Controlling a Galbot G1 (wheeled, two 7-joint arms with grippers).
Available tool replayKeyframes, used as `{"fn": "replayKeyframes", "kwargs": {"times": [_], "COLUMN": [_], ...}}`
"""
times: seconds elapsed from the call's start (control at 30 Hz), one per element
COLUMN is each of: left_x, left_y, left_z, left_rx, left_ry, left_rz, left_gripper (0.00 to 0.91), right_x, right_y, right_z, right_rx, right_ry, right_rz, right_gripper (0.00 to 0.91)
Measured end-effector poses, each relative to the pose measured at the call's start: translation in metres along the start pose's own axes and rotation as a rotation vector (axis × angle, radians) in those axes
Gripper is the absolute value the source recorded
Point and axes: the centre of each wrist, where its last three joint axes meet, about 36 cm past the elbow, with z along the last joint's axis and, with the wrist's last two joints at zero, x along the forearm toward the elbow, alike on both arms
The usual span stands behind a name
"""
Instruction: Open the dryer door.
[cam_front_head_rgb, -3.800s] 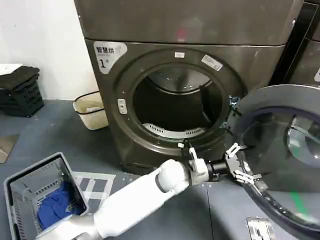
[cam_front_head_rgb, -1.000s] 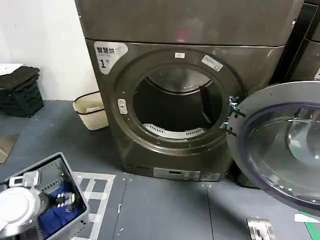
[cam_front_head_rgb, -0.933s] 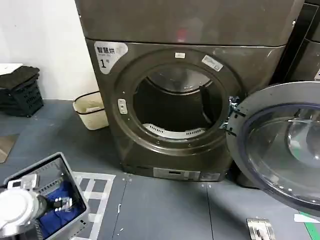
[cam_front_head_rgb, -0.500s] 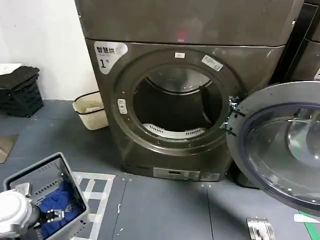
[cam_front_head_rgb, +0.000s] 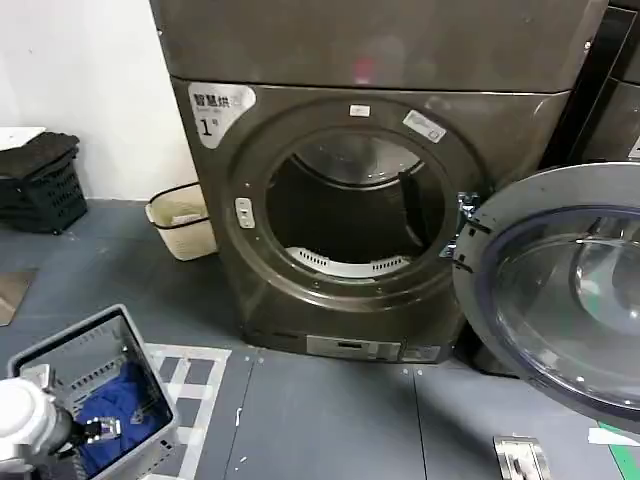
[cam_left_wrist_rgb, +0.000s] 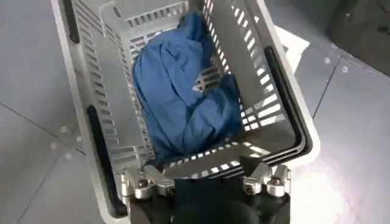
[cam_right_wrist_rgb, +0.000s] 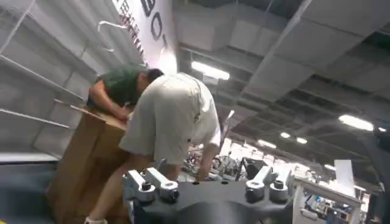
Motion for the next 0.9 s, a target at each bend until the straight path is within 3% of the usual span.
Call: {"fn": "replayKeyframes", "kwargs": {"times": [0.9], "left_x": [0.018], "left_y": [0.005], "left_z": [-0.012], "left_rx": [-0.008], "left_ry": [-0.039], "left_rz": [-0.034], "left_gripper": [0.907], "right_x": [0.009], "right_y": [0.021], "right_z": [0.018], "right_rx": [-0.011], "right_ry": [0.012], "right_rz": [-0.018], "right_gripper": [0.907]}}
